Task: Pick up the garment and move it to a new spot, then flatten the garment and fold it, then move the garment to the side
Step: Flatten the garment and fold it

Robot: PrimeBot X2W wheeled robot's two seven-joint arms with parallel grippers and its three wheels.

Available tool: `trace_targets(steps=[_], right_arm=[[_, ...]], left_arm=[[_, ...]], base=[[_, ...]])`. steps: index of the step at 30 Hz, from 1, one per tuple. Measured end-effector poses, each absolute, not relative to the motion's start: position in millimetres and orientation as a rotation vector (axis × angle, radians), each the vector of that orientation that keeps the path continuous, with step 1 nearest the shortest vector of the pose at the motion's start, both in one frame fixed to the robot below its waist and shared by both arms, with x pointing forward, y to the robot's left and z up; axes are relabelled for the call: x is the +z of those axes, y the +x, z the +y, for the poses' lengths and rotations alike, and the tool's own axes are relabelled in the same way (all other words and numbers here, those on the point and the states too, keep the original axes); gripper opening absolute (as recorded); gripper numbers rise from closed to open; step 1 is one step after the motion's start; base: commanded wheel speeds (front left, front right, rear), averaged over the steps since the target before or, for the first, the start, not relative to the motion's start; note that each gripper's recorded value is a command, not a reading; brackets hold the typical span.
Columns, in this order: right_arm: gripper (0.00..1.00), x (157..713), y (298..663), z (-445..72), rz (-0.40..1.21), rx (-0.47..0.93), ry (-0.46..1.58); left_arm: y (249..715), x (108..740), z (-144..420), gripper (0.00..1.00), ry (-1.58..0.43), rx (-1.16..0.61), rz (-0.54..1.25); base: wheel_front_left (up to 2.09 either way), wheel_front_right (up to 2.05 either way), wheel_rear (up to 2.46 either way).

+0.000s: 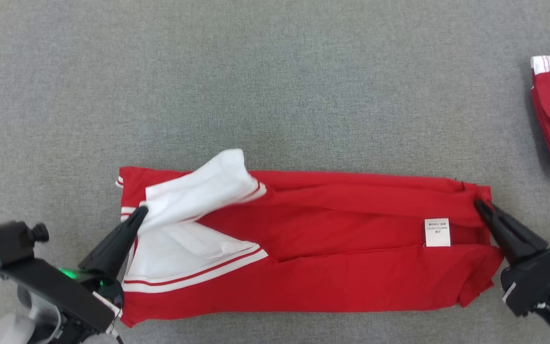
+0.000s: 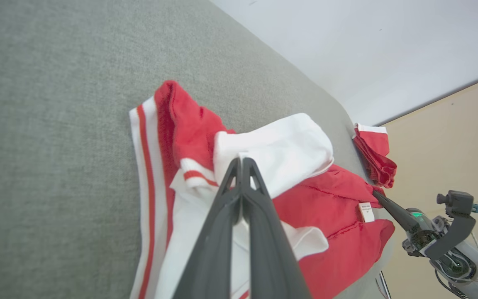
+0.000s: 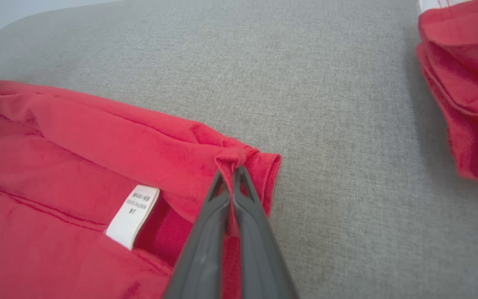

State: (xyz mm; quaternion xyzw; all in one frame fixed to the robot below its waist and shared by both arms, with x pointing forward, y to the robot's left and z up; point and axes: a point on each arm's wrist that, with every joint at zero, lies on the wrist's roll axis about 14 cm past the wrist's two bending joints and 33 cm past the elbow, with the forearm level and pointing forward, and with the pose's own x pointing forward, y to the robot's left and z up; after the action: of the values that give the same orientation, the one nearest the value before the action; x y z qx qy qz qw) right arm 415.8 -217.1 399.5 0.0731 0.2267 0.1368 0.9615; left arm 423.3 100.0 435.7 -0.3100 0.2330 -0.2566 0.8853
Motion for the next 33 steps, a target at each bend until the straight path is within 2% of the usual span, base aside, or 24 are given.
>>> trace_targets(steps=[3, 4, 5, 6, 7, 16, 24, 33], right_arm=[[0.00, 396, 408, -215, 0.479, 0.280, 0.156], [0.10, 395, 406, -215, 0.486, 0.279, 0.164], [0.43, 393, 403, -213, 0.498, 0.283, 0.168], [0.69, 392, 400, -213, 0.504, 0.283, 0.167], [1.00, 391, 398, -214, 0.509, 0.278, 0.169], [1.00, 387, 381, -218, 0.506, 0.235, 0.185], [1.00, 430, 390, -222, 0.278, 0.140, 0.313], [1.00, 481, 404, -231, 0.044, 0.045, 0.313]], left_arm=[[417, 426, 103, 0.00, -0.653, -0.509, 0.512], [416, 423, 103, 0.18, -0.663, -0.496, 0.522], [415, 419, 105, 0.73, -0.677, -0.475, 0.533], [414, 416, 107, 1.00, -0.677, -0.455, 0.538], [413, 413, 109, 1.00, -0.673, -0.444, 0.543], [410, 412, 122, 1.00, -0.670, -0.357, 0.473], [425, 435, 153, 1.00, -0.511, -0.182, 0.290], [436, 496, 148, 1.00, -0.378, -0.123, 0.064]], base=[[0.00, 0.00, 0.00], [0.00, 0.00, 0.00], [0.00, 0.00, 0.00], [0.00, 0.00, 0.00], [0.00, 0.00, 0.00], [0.00, 0.00, 0.00], [0.00, 0.00, 0.00], [0.00, 0.00, 0.00]])
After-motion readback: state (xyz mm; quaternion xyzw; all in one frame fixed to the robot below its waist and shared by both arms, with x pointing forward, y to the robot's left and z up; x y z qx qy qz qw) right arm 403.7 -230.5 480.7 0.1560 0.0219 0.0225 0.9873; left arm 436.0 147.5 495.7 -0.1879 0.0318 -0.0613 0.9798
